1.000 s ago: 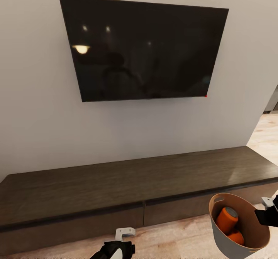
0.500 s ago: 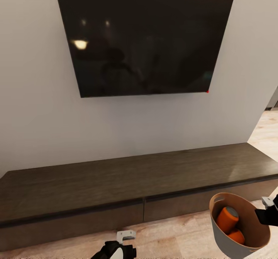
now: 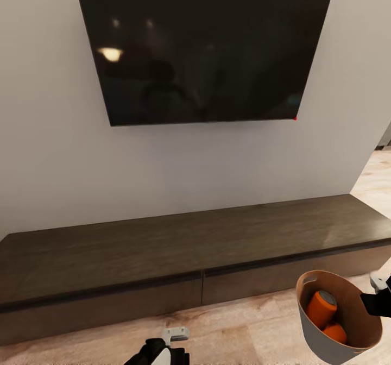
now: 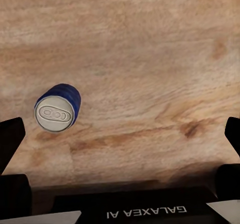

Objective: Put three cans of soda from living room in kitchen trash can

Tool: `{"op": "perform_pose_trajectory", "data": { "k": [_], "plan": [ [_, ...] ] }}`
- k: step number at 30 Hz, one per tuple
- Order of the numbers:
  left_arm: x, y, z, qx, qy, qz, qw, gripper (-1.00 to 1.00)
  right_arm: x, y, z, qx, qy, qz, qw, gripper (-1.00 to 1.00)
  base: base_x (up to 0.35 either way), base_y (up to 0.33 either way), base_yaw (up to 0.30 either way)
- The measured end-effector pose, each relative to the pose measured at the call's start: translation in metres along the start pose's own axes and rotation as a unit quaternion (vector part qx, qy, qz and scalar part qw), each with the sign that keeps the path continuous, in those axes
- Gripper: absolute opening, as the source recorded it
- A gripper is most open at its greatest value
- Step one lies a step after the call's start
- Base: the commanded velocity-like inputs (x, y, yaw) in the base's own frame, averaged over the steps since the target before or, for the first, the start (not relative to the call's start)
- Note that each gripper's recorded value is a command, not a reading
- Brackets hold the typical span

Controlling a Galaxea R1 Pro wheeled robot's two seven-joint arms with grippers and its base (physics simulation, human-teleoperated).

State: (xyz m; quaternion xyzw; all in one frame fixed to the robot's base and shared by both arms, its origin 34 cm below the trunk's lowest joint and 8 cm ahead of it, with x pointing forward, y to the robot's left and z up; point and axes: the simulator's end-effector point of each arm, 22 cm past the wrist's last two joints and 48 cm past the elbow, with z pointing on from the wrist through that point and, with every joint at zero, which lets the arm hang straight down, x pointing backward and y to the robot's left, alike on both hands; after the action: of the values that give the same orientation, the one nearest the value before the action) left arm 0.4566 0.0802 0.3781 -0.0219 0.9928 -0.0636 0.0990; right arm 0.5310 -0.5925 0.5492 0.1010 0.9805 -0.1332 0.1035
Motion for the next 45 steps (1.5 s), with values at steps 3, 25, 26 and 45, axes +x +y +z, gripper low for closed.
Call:
{"op": "perform_pose_trajectory", "data": {
  "k": [3,25,26,45],
  "plan": [
    [0.005,0.003,0.007,-0.001,0.007,0.002,1.0000,1.00,0.003,0.002,0.007,0.000,0.002,-0.001,1.0000,-1.00,0.000,0.000,0.000],
    [0.025,0.069,0.056,-0.041,0.029,0.000,0.9987,1.00,0.026,0.010,0.055,0.005,0.016,-0.005,0.9998,-1.00,0.000,0.000,0.000],
    [0.025,0.069,0.056,-0.041,0.029,0.000,0.9987,1.00,0.026,0.010,0.055,0.005,0.016,-0.005,0.9998,-1.00,0.000,0.000,0.000],
    [0.029,0.076,0.085,-0.046,0.028,0.001,0.9985,1.00,0.015,0.000,0.063,0.023,-0.018,-0.018,0.9994,-1.00,0.000,0.000,0.000]
  ]
}}
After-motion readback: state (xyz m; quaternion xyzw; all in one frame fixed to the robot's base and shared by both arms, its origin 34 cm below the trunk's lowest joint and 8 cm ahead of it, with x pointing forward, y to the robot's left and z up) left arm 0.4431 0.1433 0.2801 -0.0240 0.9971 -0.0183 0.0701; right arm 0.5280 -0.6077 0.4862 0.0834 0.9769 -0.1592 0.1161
